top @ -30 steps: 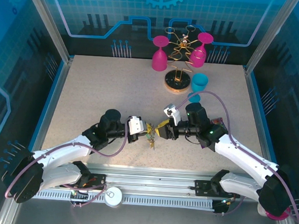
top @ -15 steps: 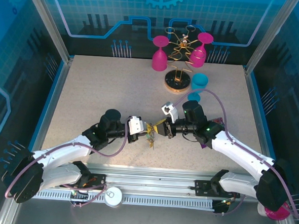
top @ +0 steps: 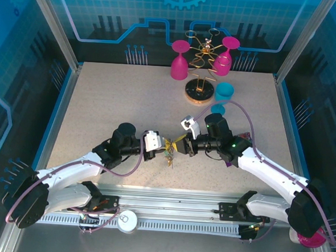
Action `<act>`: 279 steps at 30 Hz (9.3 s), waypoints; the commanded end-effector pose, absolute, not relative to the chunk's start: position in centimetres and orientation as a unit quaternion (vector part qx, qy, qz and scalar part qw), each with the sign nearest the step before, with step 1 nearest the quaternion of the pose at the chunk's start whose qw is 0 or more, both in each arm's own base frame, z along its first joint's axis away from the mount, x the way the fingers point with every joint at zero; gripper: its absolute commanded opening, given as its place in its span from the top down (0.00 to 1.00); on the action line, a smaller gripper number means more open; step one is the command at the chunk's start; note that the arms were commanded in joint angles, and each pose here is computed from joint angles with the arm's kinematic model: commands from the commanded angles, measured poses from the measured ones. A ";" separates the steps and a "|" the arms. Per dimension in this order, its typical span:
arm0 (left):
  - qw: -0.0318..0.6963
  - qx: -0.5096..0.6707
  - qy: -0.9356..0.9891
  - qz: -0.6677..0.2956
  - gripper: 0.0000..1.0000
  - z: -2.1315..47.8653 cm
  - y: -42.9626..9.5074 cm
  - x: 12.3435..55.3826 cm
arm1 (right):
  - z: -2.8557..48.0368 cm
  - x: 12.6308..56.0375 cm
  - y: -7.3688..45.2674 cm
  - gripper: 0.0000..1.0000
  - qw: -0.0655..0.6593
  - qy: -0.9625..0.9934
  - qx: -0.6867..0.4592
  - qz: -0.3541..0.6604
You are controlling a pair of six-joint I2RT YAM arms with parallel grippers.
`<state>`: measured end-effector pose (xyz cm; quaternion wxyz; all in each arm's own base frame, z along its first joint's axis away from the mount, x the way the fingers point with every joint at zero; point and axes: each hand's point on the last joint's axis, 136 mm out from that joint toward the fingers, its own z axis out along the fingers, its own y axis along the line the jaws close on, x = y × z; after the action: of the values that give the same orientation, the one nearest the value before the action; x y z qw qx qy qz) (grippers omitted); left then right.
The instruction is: Put the keys on the keyring
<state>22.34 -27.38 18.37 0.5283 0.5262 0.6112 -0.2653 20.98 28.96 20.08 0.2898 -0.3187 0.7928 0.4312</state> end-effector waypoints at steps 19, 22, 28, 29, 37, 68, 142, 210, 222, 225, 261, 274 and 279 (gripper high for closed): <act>0.594 0.521 0.536 -0.296 1.00 22.3 -27.9 21.0 | 19.0 21.5 29.3 1.00 0.252 0.806 -0.309 0.437; 0.598 0.519 0.535 -0.295 1.00 22.4 -28.0 21.2 | 19.5 21.7 29.8 0.90 0.253 0.798 -0.312 0.449; 0.591 0.511 0.545 -0.303 1.00 21.8 -28.2 21.5 | 20.2 22.4 28.5 0.65 0.328 0.765 -0.331 0.446; 0.591 0.509 0.546 -0.306 1.00 21.7 -28.2 21.5 | 20.4 22.6 28.1 0.64 0.352 0.752 -0.342 0.440; 0.579 0.507 0.543 -0.337 1.00 21.4 -28.7 21.1 | 22.7 21.1 27.4 0.62 0.516 0.598 -0.487 0.372; 0.566 0.520 0.537 -0.348 1.00 21.2 -28.9 20.5 | 22.1 19.6 28.9 0.79 0.471 0.563 -0.588 0.340; 0.548 0.542 0.549 -0.323 0.92 21.5 -28.6 20.6 | 21.2 20.1 29.7 1.00 0.417 0.590 -0.600 0.344; 0.570 0.422 0.591 -0.384 1.00 23.0 -28.9 23.0 | 16.4 19.9 27.9 1.00 0.389 0.685 -0.573 0.227; 0.575 0.425 0.582 -0.387 1.00 22.7 -29.0 23.1 | 18.9 21.7 26.9 0.67 0.433 0.705 -0.494 0.268; 0.574 0.425 0.582 -0.388 1.00 22.8 -28.9 23.3 | 20.6 22.5 25.3 0.56 0.472 0.701 -0.457 0.276; 0.537 0.461 0.560 -0.431 1.00 22.9 -28.6 21.9 | 22.6 21.1 28.5 0.67 0.475 0.576 -0.507 0.431; 0.533 0.463 0.557 -0.438 1.00 23.1 -28.7 21.7 | 22.8 21.2 29.8 0.81 0.471 0.564 -0.515 0.441; 0.535 0.461 0.554 -0.441 1.00 23.3 -28.7 21.6 | 22.6 21.2 30.0 0.99 0.466 0.564 -0.518 0.444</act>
<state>22.28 -28.18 21.49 0.5256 0.4496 0.5858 -0.4225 21.31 29.23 21.02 0.4549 -0.5067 0.5877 0.4370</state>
